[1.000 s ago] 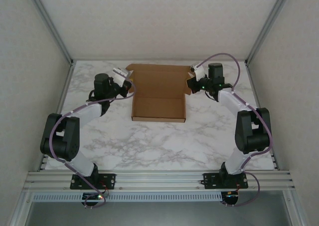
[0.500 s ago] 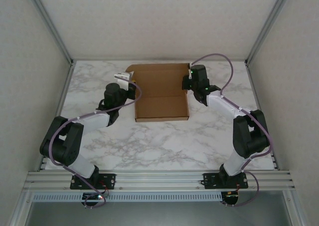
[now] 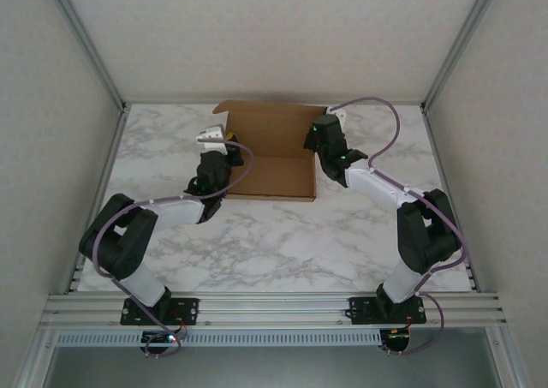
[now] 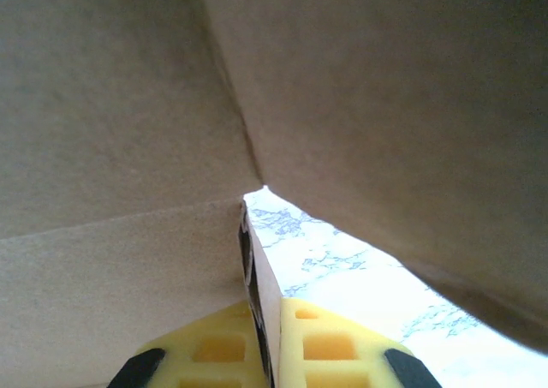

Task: Fold the paper box

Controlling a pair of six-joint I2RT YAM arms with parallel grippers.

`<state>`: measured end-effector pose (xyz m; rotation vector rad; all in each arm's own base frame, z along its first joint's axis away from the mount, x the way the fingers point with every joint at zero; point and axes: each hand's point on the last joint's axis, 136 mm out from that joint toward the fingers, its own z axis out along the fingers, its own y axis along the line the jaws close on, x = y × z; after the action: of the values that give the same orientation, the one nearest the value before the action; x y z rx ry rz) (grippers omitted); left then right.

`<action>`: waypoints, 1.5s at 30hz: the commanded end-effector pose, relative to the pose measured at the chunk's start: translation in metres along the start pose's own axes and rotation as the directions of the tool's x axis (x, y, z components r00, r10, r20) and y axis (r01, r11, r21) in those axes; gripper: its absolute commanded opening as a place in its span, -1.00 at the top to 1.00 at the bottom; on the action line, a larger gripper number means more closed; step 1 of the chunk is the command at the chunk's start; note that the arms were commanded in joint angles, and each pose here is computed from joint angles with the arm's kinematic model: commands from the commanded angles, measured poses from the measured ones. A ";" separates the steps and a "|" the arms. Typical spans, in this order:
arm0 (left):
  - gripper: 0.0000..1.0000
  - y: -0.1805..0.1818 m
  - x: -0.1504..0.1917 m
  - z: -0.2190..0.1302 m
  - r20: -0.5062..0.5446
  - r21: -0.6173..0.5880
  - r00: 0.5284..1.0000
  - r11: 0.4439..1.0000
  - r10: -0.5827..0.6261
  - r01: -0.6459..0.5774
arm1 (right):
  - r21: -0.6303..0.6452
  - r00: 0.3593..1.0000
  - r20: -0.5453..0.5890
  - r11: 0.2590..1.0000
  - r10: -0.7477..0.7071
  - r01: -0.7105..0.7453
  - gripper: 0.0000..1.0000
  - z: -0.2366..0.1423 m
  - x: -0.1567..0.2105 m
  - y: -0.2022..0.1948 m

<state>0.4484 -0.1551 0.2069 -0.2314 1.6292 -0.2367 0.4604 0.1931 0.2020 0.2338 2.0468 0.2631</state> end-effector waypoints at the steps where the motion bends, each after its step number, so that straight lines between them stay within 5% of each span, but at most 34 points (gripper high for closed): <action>1: 0.52 0.006 -0.004 0.002 0.065 -0.081 0.991 0.989 -0.118 0.123 | -0.048 0.987 0.084 0.990 0.137 -0.134 0.98 -0.015 -0.028 0.016; 6: 0.51 -0.011 -0.002 0.001 0.056 -0.003 0.987 0.989 -0.148 0.148 | -0.047 0.995 0.089 0.998 0.041 -0.036 0.98 -0.016 -0.030 0.026; 14: 0.19 -0.017 -0.002 -0.026 0.003 0.195 0.999 0.980 0.034 -0.033 | -0.079 0.953 0.087 0.952 -0.290 0.297 1.00 -0.022 -0.032 0.028; 27: -0.11 -0.012 -0.006 -0.048 -0.086 0.385 0.978 0.911 0.192 -0.145 | -0.140 0.933 0.060 0.922 -0.356 0.361 1.00 -0.030 -0.030 0.019; 41: 0.21 0.025 -0.022 -0.033 -0.073 0.409 0.947 0.875 0.313 -0.258 | -0.209 0.919 0.041 0.896 -0.393 0.392 1.00 -0.031 -0.024 0.020; 45: 0.51 0.013 -0.021 -0.028 -0.083 0.502 0.948 0.835 0.308 -0.228 | -0.227 0.919 0.033 0.893 -0.392 0.389 1.00 -0.030 -0.023 0.021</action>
<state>0.4198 -0.1208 0.2122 0.3118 1.7243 -0.3711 0.4502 0.2024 0.2206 -0.3112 2.0493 0.2041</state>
